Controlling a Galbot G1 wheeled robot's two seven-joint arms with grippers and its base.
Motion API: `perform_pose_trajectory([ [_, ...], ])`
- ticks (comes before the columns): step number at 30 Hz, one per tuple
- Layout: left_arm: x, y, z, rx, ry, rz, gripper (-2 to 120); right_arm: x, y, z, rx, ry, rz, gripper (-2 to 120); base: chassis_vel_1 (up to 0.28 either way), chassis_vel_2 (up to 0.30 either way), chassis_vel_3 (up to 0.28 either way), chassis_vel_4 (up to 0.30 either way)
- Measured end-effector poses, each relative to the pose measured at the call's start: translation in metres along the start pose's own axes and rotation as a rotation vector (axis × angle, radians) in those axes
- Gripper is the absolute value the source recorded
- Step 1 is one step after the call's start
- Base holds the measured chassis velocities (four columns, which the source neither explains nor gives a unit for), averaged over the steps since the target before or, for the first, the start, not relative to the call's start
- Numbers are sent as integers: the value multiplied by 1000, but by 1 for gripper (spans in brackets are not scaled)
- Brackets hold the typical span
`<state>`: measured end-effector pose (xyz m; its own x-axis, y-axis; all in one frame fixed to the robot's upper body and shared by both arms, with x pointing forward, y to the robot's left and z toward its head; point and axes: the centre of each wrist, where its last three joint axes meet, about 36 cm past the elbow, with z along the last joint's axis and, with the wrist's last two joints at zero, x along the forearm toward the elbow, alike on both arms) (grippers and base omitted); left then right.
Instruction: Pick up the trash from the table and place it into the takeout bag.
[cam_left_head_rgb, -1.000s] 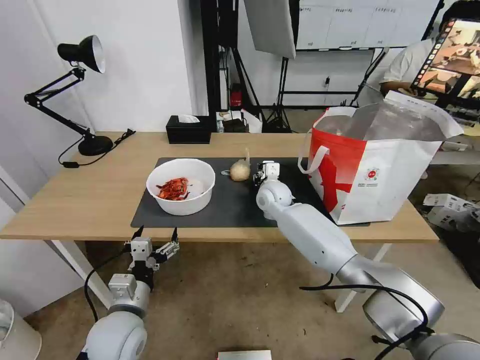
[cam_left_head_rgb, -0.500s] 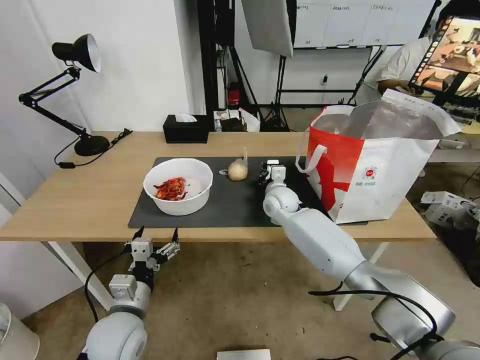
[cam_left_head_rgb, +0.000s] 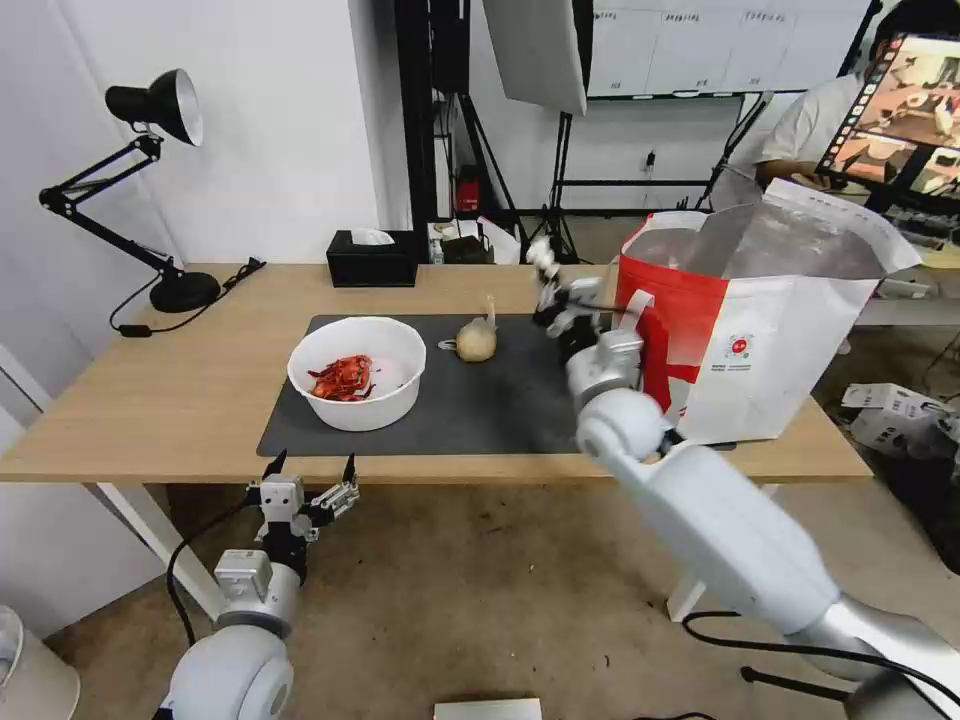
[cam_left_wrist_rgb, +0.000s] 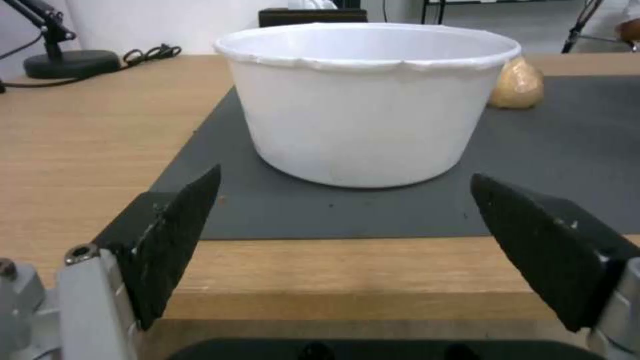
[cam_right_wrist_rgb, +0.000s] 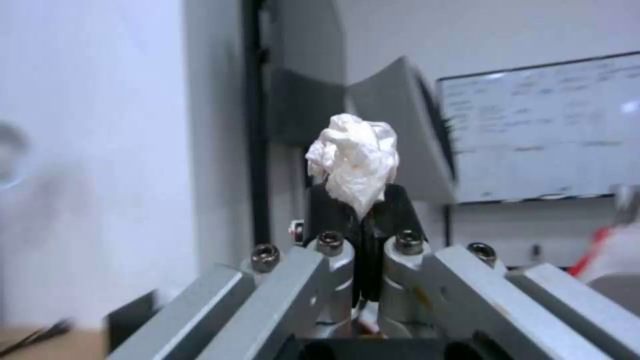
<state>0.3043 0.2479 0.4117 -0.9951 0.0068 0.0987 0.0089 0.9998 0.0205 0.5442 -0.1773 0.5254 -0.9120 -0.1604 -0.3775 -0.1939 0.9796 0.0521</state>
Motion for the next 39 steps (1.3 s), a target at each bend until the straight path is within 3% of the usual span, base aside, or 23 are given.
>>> perform_pose_trajectory([
  [11,-1,1,-9,40,4,-1,100,-13,-26,-24,38,27,107,0,0,0,0,0],
  [16,0,0,-9,41,5,-1,100,-22,-28,-39,59,89,281,2,0,0,0,0],
  [18,0,2,-11,42,1,-7,100,-24,-29,-49,44,119,342,13,0,0,0,0],
  [23,0,4,-12,41,-3,-8,100,-24,-32,-64,14,146,374,26,0,0,0,0],
  [25,-1,4,-14,41,-7,-6,100,-23,-33,-69,1,156,383,38,0,0,0,0],
  [30,-1,4,-16,42,-8,-4,100,-23,-36,-71,6,157,390,51,0,0,0,0],
  [39,0,4,-19,42,-12,2,100,-17,-39,-74,21,151,402,86,0,0,0,0],
])
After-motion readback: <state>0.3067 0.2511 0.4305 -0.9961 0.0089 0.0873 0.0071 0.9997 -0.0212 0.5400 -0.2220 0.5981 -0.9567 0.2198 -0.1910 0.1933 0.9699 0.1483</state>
